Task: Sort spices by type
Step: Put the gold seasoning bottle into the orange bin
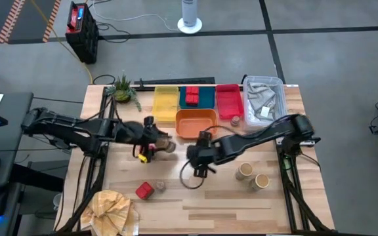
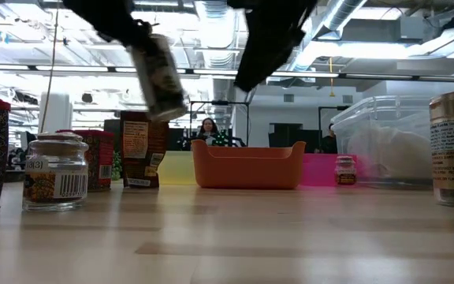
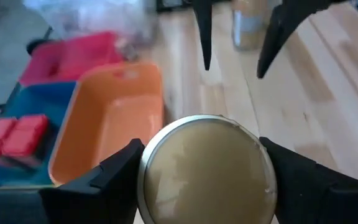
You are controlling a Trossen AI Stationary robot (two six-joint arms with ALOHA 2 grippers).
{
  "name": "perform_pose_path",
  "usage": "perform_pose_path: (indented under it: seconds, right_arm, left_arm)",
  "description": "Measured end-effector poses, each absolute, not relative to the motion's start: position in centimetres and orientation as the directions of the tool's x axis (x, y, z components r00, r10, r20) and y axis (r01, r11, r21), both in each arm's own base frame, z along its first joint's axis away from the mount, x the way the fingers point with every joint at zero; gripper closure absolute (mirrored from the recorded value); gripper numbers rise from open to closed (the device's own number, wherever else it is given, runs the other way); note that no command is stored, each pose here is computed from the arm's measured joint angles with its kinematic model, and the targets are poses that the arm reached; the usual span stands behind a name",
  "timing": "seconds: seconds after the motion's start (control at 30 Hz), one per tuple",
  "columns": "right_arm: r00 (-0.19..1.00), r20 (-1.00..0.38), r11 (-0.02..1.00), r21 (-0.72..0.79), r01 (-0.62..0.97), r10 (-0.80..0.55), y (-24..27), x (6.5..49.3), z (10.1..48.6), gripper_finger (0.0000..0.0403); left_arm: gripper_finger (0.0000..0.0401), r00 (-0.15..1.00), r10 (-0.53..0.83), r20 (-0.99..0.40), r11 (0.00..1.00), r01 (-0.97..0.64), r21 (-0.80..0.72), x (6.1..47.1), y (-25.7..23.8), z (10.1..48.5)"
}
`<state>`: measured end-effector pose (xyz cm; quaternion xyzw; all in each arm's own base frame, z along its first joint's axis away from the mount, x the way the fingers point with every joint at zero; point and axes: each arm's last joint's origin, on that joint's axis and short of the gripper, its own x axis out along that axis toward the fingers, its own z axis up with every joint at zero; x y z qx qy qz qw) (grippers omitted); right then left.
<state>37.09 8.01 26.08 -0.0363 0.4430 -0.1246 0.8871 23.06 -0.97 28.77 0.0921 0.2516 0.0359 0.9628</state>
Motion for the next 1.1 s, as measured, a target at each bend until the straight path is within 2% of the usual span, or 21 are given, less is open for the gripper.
perform_pose_path:
  seconds: [0.17, 0.4, 0.53, 0.73, 0.9, 1.1]
  right_arm:
    - [0.702, -0.640, 0.947, -0.155, 0.281, -0.313, 6.6, 32.7, 27.7, 0.0113]
    - [0.738, -0.546, 0.916, -0.174, 0.362, -0.396, 4.7, 28.7, 26.8, 0.0113]
    - [0.739, -0.532, 0.908, -0.176, 0.381, -0.414, 3.8, 27.8, 25.8, 0.0113]
    - [0.727, -0.554, 0.912, -0.198, 0.358, -0.406, 4.1, 27.3, 25.3, 0.0113]
    - [0.729, -0.564, 0.920, -0.198, 0.337, -0.388, 4.7, 26.5, 25.8, 0.0113]
    - [0.727, -0.580, 0.929, -0.206, 0.308, -0.369, 5.1, 25.4, 26.2, 0.0112]
  left_arm:
    - [0.0133, 0.885, 0.172, -0.434, 0.977, -0.097, 0.190, 24.2, 2.3, 28.7]
    - [0.0133, 0.886, 0.190, -0.423, 0.979, -0.140, 0.148, 27.4, 6.4, 29.4]
    - [0.0133, 0.859, 0.205, -0.469, 0.975, -0.136, 0.178, 30.4, 8.0, 29.0]
    - [0.0133, 0.769, 0.204, -0.605, 0.977, -0.122, 0.175, 34.2, 10.2, 26.2]
    - [0.0125, 0.696, 0.176, -0.697, 0.984, -0.110, 0.139, 35.4, 11.4, 23.7]
    - [0.0114, 0.695, 0.173, -0.698, 0.985, -0.108, 0.136, 35.5, 11.4, 23.6]
